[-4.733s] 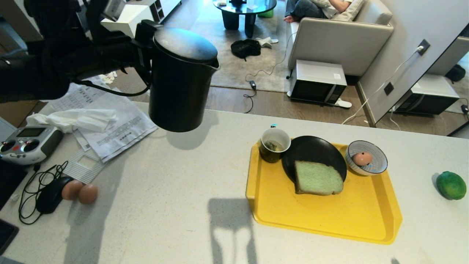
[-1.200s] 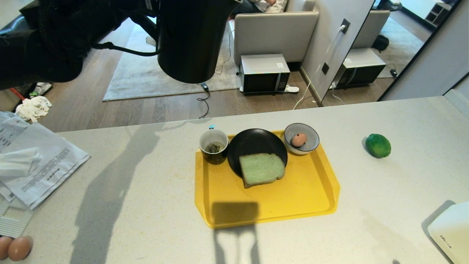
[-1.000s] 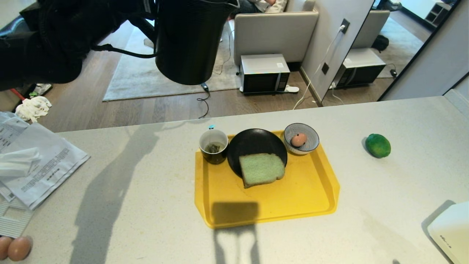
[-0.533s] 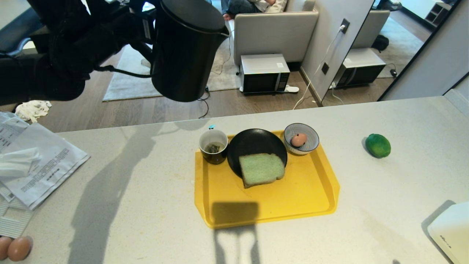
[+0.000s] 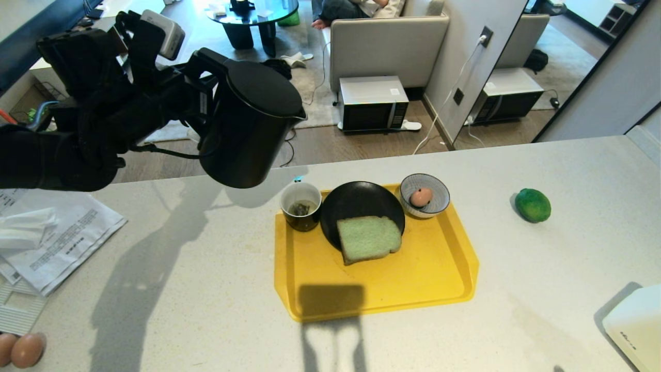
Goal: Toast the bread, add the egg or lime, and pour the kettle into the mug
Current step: Pour water into a cup
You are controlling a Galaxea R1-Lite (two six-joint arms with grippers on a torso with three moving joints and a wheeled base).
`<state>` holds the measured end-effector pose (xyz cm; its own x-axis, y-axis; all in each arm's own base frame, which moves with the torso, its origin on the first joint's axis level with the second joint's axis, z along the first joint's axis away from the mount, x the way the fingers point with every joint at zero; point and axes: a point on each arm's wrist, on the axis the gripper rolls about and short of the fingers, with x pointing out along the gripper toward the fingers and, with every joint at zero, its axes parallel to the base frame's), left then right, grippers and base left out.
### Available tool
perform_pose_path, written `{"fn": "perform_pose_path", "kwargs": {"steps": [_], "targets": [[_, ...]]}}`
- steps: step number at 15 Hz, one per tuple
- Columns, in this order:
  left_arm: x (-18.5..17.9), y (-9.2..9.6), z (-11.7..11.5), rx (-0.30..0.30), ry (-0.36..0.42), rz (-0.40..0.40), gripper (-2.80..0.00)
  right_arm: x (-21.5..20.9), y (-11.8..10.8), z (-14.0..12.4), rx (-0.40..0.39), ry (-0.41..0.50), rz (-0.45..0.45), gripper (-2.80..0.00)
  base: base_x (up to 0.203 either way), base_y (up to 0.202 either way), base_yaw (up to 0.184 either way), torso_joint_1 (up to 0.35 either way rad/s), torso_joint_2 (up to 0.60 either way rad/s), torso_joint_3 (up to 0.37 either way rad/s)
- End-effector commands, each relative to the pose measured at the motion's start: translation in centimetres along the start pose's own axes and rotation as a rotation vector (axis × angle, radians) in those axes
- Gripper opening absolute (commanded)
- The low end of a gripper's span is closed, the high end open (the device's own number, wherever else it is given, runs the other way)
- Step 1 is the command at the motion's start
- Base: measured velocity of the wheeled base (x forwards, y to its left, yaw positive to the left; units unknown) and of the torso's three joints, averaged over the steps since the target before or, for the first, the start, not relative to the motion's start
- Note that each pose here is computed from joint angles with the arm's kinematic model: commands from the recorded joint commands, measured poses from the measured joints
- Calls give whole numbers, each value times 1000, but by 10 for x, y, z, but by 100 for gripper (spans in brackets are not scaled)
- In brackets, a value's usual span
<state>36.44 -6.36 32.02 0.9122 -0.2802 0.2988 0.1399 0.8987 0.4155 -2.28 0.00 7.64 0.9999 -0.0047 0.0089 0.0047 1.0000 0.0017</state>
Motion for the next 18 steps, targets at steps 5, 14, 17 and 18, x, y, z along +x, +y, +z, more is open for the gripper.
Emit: {"fn": "perform_pose_path", "kwargs": {"steps": [5,14,17,18], "targets": [[-3,9,-6,118,15,-1,-280,0,0,0,0,1,0,-280,0,0,0,0,0,0],[-8,0,-24,245,65,-50,-280,0,0,0,0,0,0,-280,0,0,0,0,0,0],[-9,-1,-28,275,74,-60,-280,0,0,0,0,1,2,-280,0,0,0,0,0,0],[-9,-1,-28,285,74,-61,-280,0,0,0,0,1,2,-280,0,0,0,0,0,0]]}}
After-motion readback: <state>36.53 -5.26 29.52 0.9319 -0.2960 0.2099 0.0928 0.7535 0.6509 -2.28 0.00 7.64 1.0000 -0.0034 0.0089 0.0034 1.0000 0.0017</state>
